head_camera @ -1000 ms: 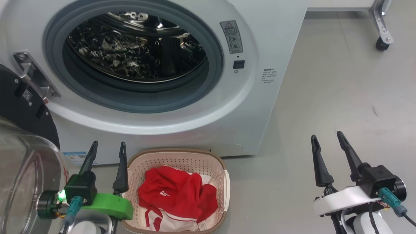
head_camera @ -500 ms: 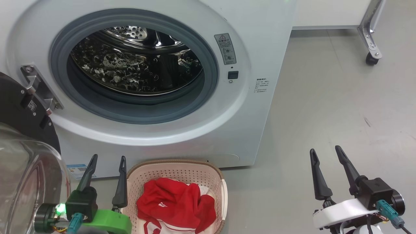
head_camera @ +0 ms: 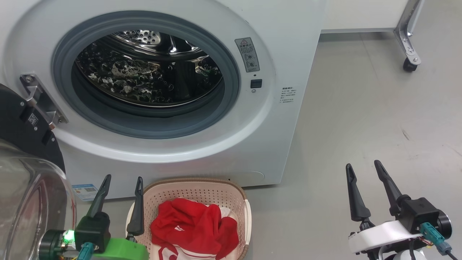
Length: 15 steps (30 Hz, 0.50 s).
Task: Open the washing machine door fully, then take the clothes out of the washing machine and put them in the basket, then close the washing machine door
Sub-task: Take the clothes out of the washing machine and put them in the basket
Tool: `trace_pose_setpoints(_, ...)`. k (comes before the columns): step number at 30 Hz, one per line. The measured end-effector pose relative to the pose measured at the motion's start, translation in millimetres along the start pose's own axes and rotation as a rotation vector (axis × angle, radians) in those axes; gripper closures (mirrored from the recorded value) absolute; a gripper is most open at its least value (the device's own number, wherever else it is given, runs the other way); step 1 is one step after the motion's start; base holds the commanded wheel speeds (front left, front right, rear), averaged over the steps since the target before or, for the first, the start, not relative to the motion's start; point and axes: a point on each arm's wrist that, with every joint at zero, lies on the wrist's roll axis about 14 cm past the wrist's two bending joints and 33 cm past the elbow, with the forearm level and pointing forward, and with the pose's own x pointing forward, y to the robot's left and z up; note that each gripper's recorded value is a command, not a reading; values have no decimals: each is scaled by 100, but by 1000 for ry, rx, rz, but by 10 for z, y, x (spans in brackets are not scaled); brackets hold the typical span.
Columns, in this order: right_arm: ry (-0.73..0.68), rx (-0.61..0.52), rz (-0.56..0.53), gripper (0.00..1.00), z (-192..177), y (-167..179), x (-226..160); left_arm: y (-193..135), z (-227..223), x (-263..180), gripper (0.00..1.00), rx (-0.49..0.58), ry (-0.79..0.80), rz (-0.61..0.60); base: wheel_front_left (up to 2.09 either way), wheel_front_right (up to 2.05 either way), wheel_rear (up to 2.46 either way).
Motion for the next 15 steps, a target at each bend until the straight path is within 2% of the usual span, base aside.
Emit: trace_pose_setpoints(15,-5,-2,-8,0,35,-8,-13,-8,64,-37,0,18,-5,-2,0,1,-1)
